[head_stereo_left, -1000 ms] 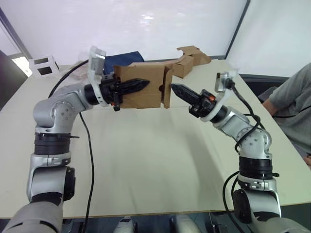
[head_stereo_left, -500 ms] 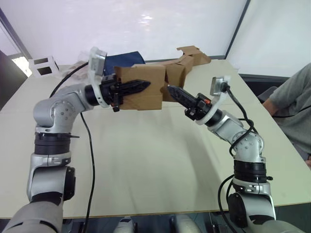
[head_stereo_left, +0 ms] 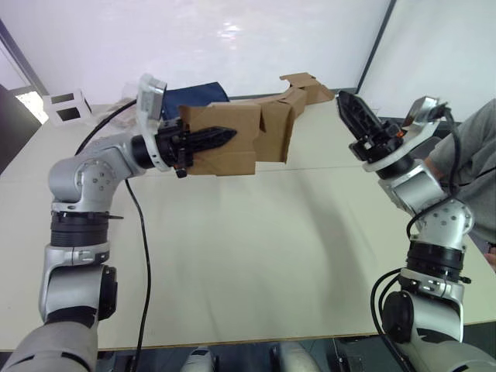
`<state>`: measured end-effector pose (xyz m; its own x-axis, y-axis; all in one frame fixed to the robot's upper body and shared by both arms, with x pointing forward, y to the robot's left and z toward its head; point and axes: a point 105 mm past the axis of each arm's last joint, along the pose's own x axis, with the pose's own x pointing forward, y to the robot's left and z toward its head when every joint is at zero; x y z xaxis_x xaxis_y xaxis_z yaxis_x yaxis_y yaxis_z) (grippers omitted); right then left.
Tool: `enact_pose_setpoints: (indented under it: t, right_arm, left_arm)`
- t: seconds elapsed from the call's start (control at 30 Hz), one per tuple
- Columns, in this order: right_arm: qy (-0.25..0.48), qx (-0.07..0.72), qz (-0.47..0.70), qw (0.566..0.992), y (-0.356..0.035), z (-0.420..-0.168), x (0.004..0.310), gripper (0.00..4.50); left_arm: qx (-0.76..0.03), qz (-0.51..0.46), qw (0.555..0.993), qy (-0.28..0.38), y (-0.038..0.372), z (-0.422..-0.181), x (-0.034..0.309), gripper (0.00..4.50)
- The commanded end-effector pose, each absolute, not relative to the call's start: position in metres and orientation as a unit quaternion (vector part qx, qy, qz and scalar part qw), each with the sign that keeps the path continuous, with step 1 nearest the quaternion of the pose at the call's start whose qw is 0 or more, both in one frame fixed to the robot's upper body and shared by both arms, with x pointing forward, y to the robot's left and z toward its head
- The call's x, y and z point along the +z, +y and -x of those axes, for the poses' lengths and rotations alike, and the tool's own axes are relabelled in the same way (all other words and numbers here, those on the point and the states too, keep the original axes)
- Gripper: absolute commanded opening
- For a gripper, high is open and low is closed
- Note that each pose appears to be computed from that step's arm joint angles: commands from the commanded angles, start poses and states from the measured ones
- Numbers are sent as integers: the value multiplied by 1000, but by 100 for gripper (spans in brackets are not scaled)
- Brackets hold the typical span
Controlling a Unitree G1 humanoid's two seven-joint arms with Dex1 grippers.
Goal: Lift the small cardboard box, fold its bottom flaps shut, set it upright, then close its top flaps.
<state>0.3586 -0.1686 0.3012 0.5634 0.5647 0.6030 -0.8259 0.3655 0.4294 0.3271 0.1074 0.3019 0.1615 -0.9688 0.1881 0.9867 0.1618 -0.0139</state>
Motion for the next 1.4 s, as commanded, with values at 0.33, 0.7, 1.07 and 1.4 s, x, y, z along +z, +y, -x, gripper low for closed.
enact_pose_setpoints:
  t: [0.33,0.7,1.07,1.4]
  right_arm:
    - [-115,428,-294,847,-115,-378,261,2]
    - [-131,486,-383,775,-97,-349,275,187]
    - [-120,523,-400,743,-77,-331,273,187]
    - [-121,548,-415,716,-73,-319,275,187]
  left_arm:
    - [-652,56,750,-91,108,-319,315,0]
    - [-650,58,753,-90,108,-321,313,0]
    - [-647,58,755,-89,107,-323,311,0]
    - [-643,56,759,-90,109,-324,313,0]
